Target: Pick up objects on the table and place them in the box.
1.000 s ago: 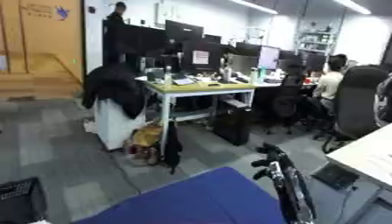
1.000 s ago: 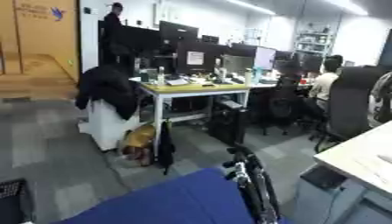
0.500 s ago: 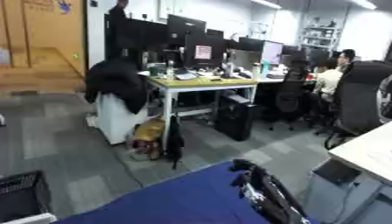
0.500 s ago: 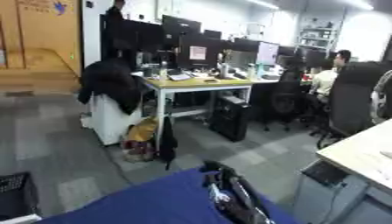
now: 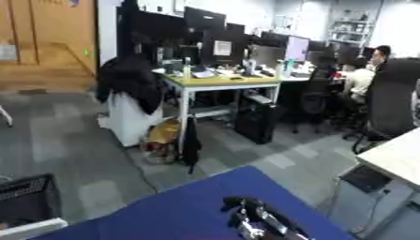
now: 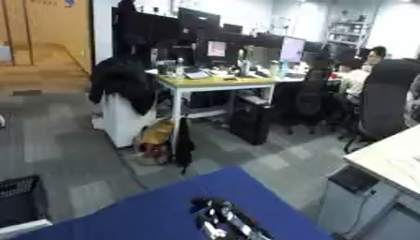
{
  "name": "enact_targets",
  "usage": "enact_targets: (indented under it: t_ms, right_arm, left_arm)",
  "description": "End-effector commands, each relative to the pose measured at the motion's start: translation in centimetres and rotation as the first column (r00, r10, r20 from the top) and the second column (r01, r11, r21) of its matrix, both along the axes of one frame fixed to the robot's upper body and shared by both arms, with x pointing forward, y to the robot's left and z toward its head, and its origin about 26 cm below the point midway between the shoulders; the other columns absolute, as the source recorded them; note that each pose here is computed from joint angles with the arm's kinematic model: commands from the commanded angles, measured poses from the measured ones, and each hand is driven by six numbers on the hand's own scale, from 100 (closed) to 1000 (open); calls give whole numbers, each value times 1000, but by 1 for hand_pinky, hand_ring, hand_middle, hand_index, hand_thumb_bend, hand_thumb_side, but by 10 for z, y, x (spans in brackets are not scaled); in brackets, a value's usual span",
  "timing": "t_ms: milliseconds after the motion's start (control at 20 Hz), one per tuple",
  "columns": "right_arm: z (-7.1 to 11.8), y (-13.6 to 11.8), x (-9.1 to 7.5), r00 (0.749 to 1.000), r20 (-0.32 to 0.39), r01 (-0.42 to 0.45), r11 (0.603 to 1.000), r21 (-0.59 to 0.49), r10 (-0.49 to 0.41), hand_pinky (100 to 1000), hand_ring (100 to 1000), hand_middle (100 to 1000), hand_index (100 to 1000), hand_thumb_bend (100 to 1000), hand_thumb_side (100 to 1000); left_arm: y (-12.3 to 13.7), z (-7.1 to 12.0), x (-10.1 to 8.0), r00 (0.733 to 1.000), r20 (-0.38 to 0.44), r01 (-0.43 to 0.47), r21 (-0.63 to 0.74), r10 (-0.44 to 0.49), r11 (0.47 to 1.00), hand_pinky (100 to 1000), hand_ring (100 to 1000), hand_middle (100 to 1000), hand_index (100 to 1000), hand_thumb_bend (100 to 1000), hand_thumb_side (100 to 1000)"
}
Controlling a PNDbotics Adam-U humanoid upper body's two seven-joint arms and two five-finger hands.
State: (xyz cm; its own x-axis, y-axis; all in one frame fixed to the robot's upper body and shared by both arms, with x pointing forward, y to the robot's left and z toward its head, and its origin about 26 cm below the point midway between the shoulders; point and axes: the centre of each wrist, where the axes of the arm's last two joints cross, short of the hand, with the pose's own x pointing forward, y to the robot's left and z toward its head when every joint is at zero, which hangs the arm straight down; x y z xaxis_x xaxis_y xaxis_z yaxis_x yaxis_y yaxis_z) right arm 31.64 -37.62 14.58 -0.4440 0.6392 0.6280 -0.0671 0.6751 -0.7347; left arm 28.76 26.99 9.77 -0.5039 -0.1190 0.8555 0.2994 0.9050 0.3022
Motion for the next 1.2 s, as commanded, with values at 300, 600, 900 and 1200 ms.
enact_targets:
  t_ms: [300, 600, 900, 1200]
  right_arm:
    - [4, -6, 2, 1000, -19, -9, 999, -52, 8, 485, 649, 775, 934, 100, 851]
    - [1, -6, 2, 999, -33, -14, 998, -60, 12, 488, 652, 777, 936, 100, 855]
    - [-1, -7, 2, 999, -43, -14, 997, -71, 11, 489, 654, 779, 937, 100, 851]
    - [-2, -8, 3, 997, -74, -31, 991, -127, 22, 496, 662, 783, 938, 100, 800]
  left_arm:
    - [0, 5, 1, 1000, 20, 7, 14, -7, 1000, 807, 690, 772, 844, 279, 1000]
    - [0, 5, 1, 1000, 19, 9, 16, -9, 1000, 807, 690, 771, 843, 278, 1000]
    - [0, 5, 1, 1000, 18, 10, 17, -10, 1000, 807, 690, 772, 843, 278, 1000]
    - [0, 5, 0, 1000, 16, 12, 21, -13, 1000, 807, 691, 773, 844, 275, 1000]
